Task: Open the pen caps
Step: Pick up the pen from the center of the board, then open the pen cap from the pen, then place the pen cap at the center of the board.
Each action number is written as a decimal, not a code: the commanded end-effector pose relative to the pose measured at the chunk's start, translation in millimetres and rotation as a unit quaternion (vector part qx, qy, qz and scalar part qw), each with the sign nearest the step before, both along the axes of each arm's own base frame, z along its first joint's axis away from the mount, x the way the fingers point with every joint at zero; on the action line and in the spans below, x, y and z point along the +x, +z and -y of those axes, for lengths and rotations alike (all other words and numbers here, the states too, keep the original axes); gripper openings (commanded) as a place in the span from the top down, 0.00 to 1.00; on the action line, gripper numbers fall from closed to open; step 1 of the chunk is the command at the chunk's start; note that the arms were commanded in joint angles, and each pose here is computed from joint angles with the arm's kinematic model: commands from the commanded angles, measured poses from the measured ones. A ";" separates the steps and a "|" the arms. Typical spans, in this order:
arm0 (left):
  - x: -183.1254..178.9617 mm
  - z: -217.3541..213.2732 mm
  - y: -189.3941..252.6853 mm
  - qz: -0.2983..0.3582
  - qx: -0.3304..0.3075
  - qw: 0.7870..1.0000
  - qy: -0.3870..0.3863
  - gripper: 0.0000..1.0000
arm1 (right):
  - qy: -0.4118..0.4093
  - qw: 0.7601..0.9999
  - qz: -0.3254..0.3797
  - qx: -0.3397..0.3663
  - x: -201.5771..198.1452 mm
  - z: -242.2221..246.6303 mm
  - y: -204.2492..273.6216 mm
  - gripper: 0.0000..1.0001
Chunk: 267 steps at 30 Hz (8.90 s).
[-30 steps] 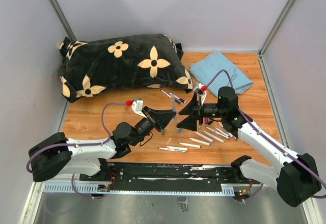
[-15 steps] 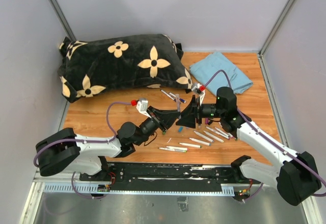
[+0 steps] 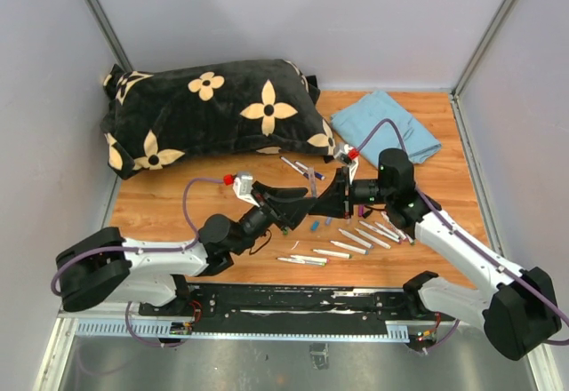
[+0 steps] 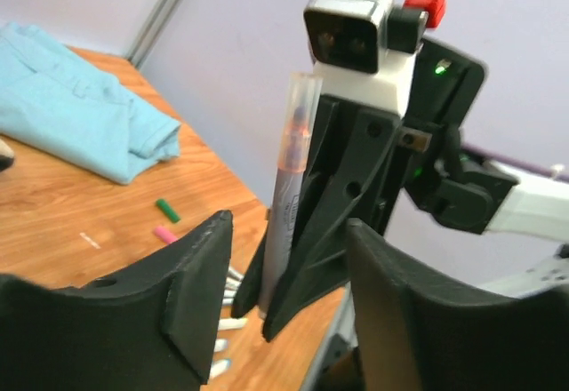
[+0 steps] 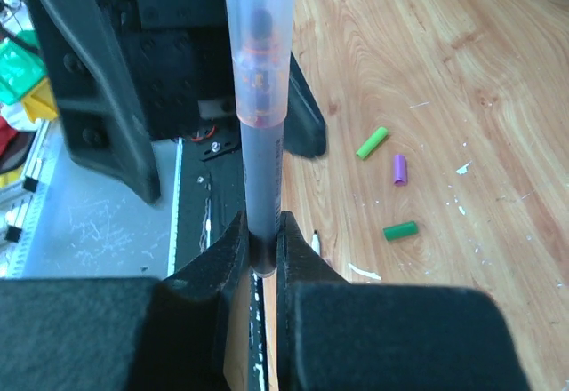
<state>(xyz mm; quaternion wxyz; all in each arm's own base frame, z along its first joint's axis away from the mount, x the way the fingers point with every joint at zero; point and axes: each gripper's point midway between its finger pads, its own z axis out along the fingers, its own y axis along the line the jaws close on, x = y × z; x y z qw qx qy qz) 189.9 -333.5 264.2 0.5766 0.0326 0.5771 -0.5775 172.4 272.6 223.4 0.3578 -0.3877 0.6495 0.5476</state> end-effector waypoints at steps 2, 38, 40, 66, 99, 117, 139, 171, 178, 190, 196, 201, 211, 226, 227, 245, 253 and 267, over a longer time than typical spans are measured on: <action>-8.9 -27.3 26.4 0.041 -0.011 0.999 0.020 0.25 | 0.066 0.994 0.091 0.005 -14.5 8.2 20.3 0.99; -2.3 21.0 40.9 0.016 0.110 0.984 -0.138 0.94 | 0.129 0.987 0.096 -0.012 -33.3 16.3 13.6 0.98; -1.4 21.1 39.0 0.015 0.113 0.984 -0.137 0.99 | 0.125 0.987 0.101 -0.013 -32.2 17.0 14.8 0.87; 16.1 0.9 61.7 0.084 0.063 0.992 -0.075 1.00 | 0.095 0.995 0.041 0.013 -26.0 10.7 20.9 0.99; 33.5 -201.1 -133.9 -0.302 0.191 0.896 0.263 1.00 | 0.113 0.965 0.090 -0.221 -71.4 -60.6 -85.1 0.86; -1.0 -215.1 -230.0 -0.450 0.184 0.829 0.275 0.99 | 0.113 0.888 0.186 -0.405 -82.4 -75.7 -165.9 0.82; -4.2 -216.4 -238.1 -0.455 0.172 0.830 0.274 1.00 | 0.113 0.858 0.179 -0.469 -83.3 -74.3 -198.6 0.81; -5.8 -207.5 -247.7 -0.456 0.184 0.834 0.250 0.78 | 0.104 0.862 0.178 -0.464 -67.0 -73.3 -191.5 0.72; -5.6 -205.5 -246.4 -0.453 0.183 0.837 0.245 0.64 | 0.103 0.861 0.174 -0.468 -67.4 -72.5 -194.0 0.75; -4.5 -202.9 -241.5 -0.449 0.175 0.843 0.240 0.60 | 0.098 0.867 0.128 -0.472 -72.4 -70.9 -198.6 0.81; -3.2 -204.7 -232.0 -0.440 0.166 0.848 0.244 0.60 | 0.088 0.865 0.114 -0.481 -70.2 -68.3 -204.6 0.79; -1.1 -208.9 -219.6 -0.430 0.161 0.851 0.254 0.56 | 0.067 0.868 0.096 -0.483 -67.1 -67.1 -203.2 0.81; 2.8 -226.3 -192.0 -0.406 0.143 0.853 0.294 0.54 | 0.020 0.869 0.003 -0.495 -79.9 -62.1 -211.5 0.97; 9.4 -216.7 -179.8 -0.399 0.135 0.862 0.282 0.54 | -0.006 0.884 -0.023 -0.467 -70.4 -68.0 -199.9 0.71; 9.2 -215.0 -180.6 -0.401 0.135 0.862 0.279 0.54 | -0.002 0.886 -0.021 -0.463 -70.8 -69.4 -197.9 0.69; 5.5 -212.0 -183.1 -0.403 0.132 0.866 0.266 0.53 | 0.025 0.896 0.041 -0.442 -65.6 -75.1 -172.4 0.64; 11.9 -196.6 -162.8 -0.359 0.128 0.895 0.231 0.50 | 0.093 0.900 0.124 -0.408 -65.9 -73.2 -127.8 0.47; 28.7 -142.1 -78.8 -0.178 0.078 0.974 0.117 0.28 | 0.028 0.959 0.172 -0.225 22.9 23.5 -17.5 0.01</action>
